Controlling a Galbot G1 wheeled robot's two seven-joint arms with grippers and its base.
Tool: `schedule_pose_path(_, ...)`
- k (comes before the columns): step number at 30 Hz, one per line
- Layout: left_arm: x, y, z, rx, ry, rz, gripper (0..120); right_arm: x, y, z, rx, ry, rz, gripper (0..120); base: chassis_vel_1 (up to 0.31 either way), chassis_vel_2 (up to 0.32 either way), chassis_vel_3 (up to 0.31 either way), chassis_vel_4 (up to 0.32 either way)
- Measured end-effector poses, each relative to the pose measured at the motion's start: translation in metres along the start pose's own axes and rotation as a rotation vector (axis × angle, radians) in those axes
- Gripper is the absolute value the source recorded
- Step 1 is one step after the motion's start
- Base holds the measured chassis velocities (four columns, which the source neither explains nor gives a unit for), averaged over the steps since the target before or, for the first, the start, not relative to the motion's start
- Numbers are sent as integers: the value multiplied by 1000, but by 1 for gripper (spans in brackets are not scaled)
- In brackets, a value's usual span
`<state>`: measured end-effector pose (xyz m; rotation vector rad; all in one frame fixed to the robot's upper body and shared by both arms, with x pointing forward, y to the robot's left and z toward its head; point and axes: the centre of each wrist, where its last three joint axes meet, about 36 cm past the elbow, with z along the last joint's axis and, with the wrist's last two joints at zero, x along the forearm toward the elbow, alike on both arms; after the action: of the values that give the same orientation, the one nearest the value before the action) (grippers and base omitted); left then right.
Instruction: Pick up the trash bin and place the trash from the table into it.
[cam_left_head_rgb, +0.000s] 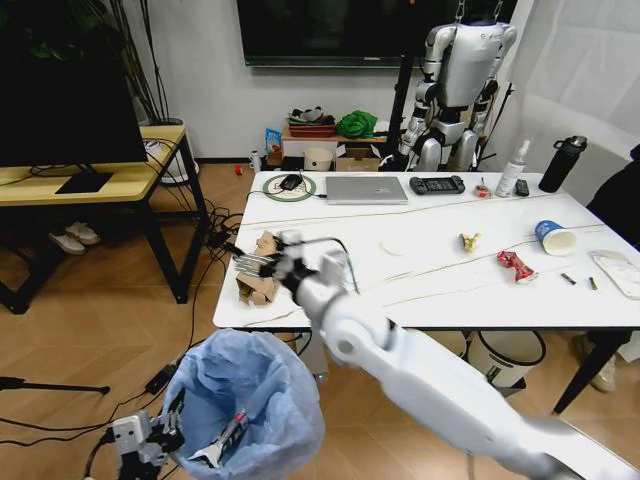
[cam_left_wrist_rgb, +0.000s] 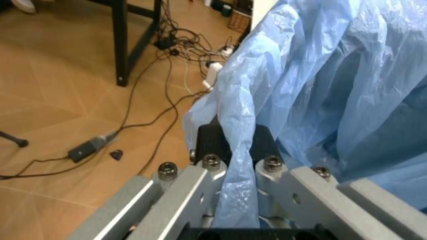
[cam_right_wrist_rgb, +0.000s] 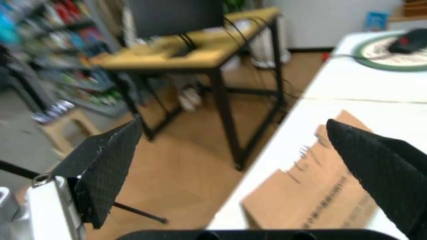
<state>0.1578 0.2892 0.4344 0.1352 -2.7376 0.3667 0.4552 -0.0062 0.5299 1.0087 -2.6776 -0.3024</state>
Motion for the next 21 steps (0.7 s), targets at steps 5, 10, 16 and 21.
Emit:
schedule_pose_path(5,2,9,-5,-4,-10,-19,0,-32,8,6,54,76,88,100,0,0,0,0)
schedule_pose_path(10,4,15,-9,-11,-15,-31,0,-54,12,11,110,134,145,100,0,0,0,0)
schedule_pose_path(16,7,21,-12,-10,-24,-47,0,-80,33,34,211,227,207,100,0,0,0,0)
schedule_pose_path(21,7,20,-11,-4,-25,-48,0,-92,42,51,264,233,249,100,0,0,0,0)
